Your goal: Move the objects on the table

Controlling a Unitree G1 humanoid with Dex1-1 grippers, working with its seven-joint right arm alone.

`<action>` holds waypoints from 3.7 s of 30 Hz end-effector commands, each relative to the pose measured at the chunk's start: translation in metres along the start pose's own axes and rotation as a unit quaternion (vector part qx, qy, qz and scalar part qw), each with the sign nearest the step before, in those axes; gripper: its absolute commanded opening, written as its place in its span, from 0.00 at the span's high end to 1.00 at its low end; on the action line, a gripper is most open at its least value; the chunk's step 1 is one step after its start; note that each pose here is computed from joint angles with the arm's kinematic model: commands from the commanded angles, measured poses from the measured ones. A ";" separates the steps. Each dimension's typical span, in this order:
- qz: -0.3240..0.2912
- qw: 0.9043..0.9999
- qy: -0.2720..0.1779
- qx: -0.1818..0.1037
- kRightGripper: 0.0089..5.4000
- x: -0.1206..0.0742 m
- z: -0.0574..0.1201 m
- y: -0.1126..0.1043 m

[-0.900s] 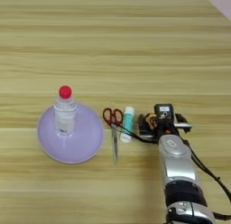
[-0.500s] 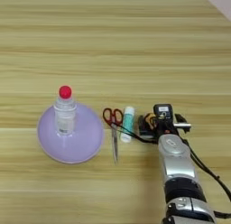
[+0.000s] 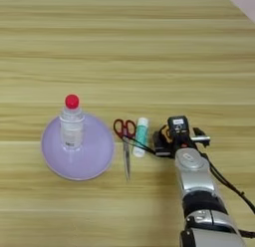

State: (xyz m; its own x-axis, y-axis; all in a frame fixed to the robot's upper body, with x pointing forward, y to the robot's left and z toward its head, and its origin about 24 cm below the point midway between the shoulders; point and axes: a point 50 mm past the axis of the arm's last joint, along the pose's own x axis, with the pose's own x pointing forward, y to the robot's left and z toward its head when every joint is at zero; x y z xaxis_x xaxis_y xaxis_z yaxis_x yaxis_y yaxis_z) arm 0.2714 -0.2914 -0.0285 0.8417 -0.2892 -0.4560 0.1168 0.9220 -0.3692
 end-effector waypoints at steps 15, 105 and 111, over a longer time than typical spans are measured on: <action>-0.052 0.998 -0.026 -0.009 0.00 0.011 0.034 -0.037; 0.088 0.994 -0.069 0.006 0.00 0.002 0.049 0.038; 0.089 0.994 -0.064 0.003 0.00 0.003 0.047 0.039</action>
State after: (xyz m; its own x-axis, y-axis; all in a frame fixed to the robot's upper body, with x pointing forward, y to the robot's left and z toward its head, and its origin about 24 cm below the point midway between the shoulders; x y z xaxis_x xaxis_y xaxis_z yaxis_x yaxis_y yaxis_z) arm 0.2790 -0.2415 -0.0369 0.8503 -0.0801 -0.5201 -0.0586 0.9678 -0.2449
